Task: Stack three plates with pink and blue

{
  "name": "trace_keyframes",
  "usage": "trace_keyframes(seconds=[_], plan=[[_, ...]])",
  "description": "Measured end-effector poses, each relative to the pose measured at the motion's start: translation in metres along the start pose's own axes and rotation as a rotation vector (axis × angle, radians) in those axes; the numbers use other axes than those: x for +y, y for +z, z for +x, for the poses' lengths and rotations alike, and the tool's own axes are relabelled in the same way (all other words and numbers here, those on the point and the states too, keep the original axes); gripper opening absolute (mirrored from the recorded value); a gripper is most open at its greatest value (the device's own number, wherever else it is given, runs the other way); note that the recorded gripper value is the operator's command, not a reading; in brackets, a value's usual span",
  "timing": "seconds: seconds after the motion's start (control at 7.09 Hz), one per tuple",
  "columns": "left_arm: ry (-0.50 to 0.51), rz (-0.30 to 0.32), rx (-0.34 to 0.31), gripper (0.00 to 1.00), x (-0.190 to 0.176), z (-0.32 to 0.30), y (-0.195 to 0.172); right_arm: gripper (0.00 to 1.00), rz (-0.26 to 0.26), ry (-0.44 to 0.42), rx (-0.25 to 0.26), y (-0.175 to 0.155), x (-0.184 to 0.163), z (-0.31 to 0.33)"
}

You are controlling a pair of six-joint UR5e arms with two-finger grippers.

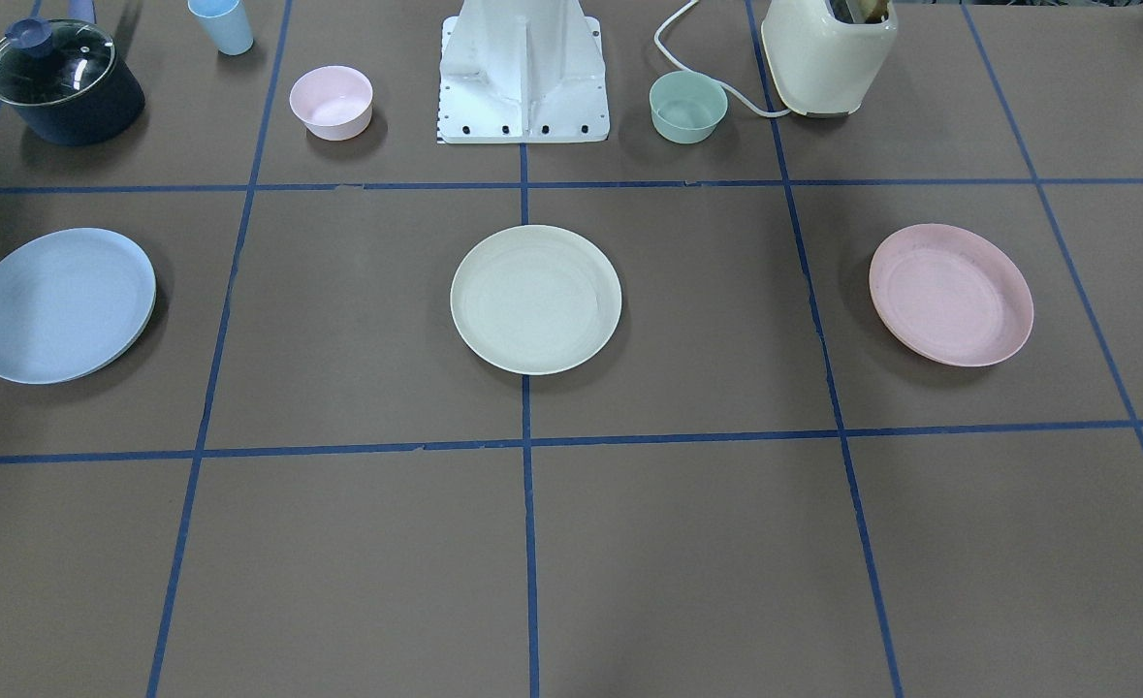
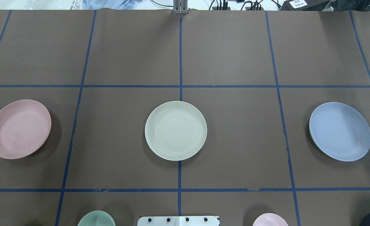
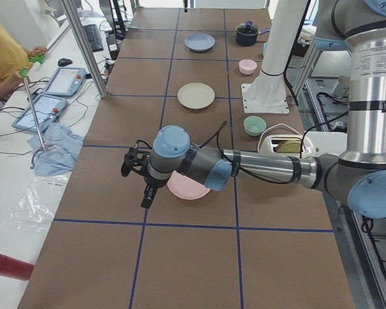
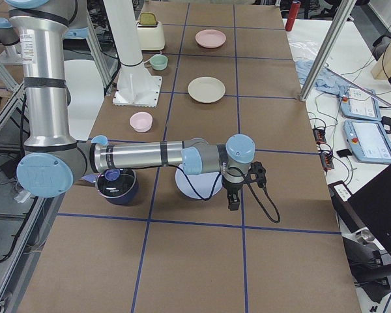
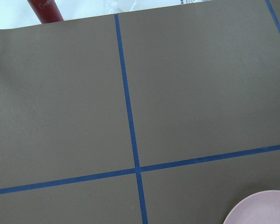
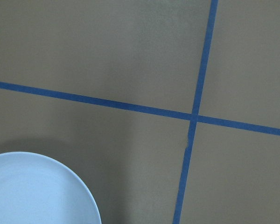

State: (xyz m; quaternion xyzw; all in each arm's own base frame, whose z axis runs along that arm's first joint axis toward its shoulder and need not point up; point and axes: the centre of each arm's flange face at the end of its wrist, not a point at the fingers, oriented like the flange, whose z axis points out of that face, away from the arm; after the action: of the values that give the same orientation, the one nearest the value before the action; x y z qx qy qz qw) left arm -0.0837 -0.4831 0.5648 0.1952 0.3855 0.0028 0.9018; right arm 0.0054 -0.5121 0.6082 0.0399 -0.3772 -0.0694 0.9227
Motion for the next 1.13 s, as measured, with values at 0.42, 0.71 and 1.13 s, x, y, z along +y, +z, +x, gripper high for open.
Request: trace_keyframes(seconds=[0.42, 0.71, 1.13], plan=[[0.005, -0.001, 0.005, 1.0, 0.002, 0.001, 0.0, 1.0, 0.002, 0.003, -0.006, 0.0, 0.0, -0.002], [0.061, -0.116, 0.076, 1.0, 0.012, 0.035, 0.054, 1.0, 0.002, 0.005, -0.024, 0.0, -0.001, -0.004], [0.124, -0.289, 0.13, 0.99, 0.039, 0.078, 0.134, 1.0, 0.002, 0.002, -0.033, 0.001, -0.001, -0.006]])
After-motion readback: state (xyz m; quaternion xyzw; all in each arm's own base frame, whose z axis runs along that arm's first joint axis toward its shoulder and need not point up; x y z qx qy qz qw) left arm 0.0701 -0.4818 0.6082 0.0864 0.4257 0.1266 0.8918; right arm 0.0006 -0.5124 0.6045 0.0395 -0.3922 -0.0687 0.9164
